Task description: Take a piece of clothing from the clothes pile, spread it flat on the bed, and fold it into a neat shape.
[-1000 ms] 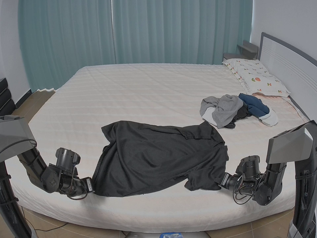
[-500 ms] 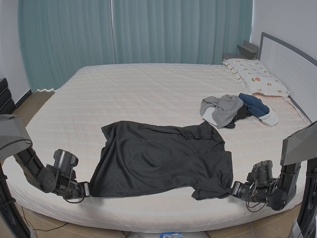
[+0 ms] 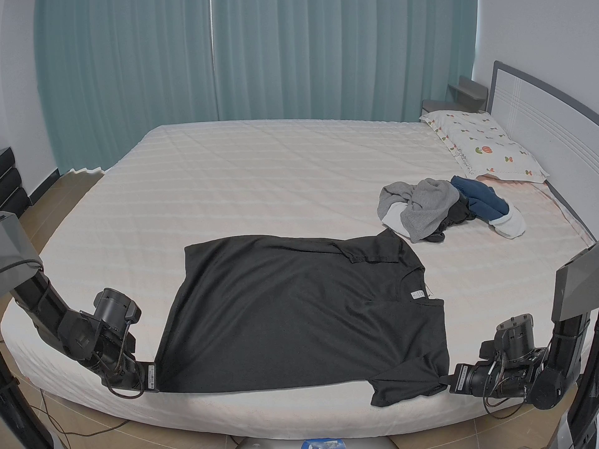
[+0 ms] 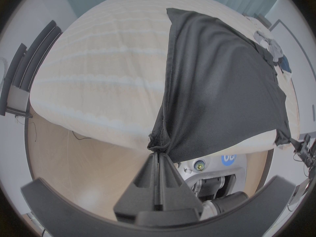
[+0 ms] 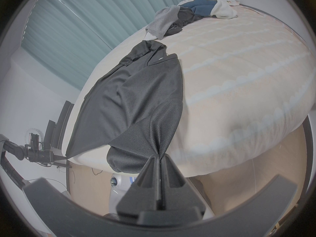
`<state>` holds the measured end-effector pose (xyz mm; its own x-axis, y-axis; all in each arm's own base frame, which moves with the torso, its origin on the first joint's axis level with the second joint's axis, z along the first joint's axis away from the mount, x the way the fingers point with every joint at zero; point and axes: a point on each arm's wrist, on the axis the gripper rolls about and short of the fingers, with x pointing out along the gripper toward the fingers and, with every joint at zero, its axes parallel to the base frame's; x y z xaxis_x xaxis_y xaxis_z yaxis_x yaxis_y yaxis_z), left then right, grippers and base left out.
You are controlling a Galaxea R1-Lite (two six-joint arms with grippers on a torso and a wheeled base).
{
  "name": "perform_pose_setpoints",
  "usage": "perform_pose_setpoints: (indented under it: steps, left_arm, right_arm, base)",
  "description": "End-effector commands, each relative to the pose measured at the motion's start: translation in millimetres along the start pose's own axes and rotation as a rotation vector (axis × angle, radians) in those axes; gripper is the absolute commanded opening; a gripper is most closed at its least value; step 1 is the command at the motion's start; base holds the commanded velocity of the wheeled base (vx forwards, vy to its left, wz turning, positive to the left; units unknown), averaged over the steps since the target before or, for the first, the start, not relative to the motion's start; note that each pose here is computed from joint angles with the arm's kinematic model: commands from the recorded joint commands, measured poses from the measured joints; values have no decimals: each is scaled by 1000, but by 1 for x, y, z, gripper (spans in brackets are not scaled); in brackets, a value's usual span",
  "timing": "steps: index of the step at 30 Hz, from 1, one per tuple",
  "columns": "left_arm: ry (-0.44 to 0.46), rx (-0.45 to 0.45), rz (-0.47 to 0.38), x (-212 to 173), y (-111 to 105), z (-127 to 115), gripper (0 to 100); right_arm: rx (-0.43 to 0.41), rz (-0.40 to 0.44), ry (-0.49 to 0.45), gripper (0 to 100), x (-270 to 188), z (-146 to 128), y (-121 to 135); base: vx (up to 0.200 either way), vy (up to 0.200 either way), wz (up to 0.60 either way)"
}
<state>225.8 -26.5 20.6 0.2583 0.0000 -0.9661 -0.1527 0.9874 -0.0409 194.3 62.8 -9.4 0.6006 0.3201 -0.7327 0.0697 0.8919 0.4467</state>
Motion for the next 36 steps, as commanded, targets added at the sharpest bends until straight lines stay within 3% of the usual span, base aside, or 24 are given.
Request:
perform_pose_setpoints:
  steps: [1, 15, 22, 23, 30, 34, 36]
  left_arm:
    - [9, 26, 3, -11, 1, -2, 0]
    - [69, 60, 16, -10, 0, -10, 0]
    - [61, 61, 14, -10, -1, -7, 0]
    - [66, 58, 14, -8, -1, -7, 100]
    - [27, 31, 0, -11, -1, 5, 100]
    - [-38, -47, -22, -15, -2, 22, 100]
    - [-69, -111, -59, -19, -6, 32, 100]
  right_arm:
    - [-12, -16, 19, 0, -6, -5, -2]
    - [-80, -98, 189, 0, -16, -25, -2]
    - [-72, -91, 160, 0, -12, -19, 0]
    - [-61, -80, 134, 100, -11, -13, 2]
    - [12, -29, -46, 100, -16, 24, 5]
    - [148, 33, -143, 100, -17, 51, 8]
    - [273, 80, -148, 100, -14, 59, 12]
  base:
    - [0, 0, 0]
    - [0, 0, 0]
    - [0, 0, 0]
    - [0, 0, 0]
    - [0, 0, 0]
    - [0, 0, 0]
    - [0, 0, 0]
